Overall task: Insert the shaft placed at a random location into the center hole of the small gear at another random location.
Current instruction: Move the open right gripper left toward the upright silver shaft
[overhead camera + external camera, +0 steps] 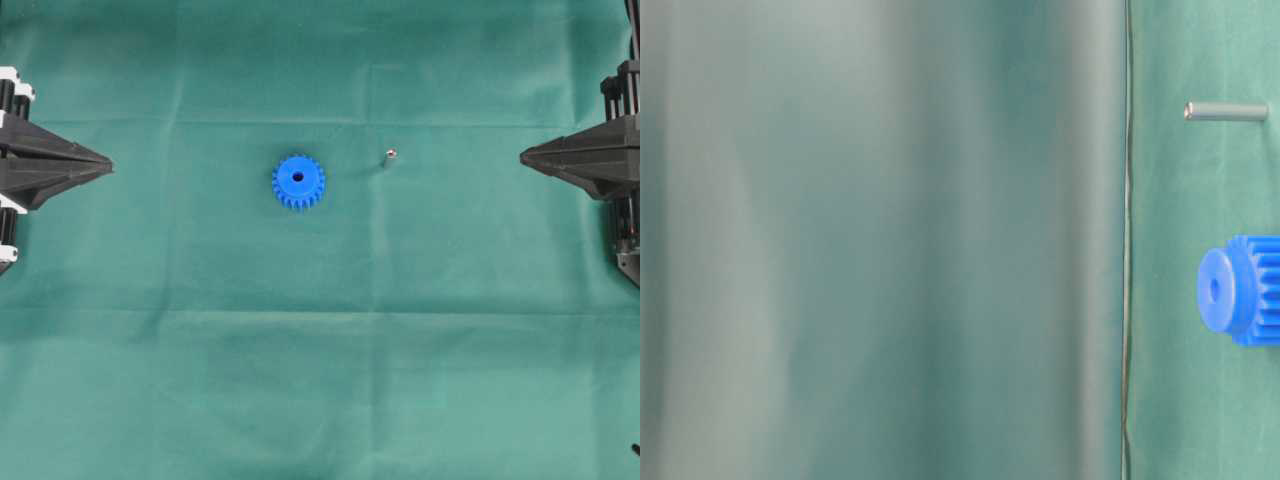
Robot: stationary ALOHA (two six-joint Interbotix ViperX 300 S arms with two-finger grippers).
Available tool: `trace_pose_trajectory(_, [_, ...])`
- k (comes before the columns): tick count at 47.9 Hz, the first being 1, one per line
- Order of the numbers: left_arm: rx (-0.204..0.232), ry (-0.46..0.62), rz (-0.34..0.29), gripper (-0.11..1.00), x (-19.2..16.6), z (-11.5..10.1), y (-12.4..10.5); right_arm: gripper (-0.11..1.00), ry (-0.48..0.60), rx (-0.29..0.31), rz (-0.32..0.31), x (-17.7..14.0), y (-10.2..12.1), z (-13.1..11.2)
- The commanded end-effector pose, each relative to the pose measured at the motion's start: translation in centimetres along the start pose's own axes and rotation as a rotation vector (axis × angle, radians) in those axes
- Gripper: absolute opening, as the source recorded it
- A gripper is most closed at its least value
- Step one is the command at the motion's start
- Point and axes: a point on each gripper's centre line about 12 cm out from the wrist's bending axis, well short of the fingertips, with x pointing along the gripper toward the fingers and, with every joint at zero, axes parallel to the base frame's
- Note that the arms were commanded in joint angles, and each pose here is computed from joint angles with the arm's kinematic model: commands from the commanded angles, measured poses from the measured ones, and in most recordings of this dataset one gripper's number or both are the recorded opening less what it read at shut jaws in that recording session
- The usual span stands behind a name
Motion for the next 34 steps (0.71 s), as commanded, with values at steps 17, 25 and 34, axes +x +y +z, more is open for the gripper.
trace_pose_trajectory(17, [-0.001,0.0,-0.009,0.0,0.4,0.9,-0.2,0.01,0.146,0.016,-0.064,1.9,-1.4,-1.9])
trace_pose_trajectory(25, [-0.001,-0.003,-0.009,0.0,0.4,0.9,-0.2,0.08,0.207,0.015,-0.127,2.7,-2.9,-3.7])
trace_pose_trajectory(34, [-0.001,0.002,-0.009,0.0,0.4,0.8,-0.2,0.58,0.279,0.003,-0.157,4.2,-3.9,-7.3])
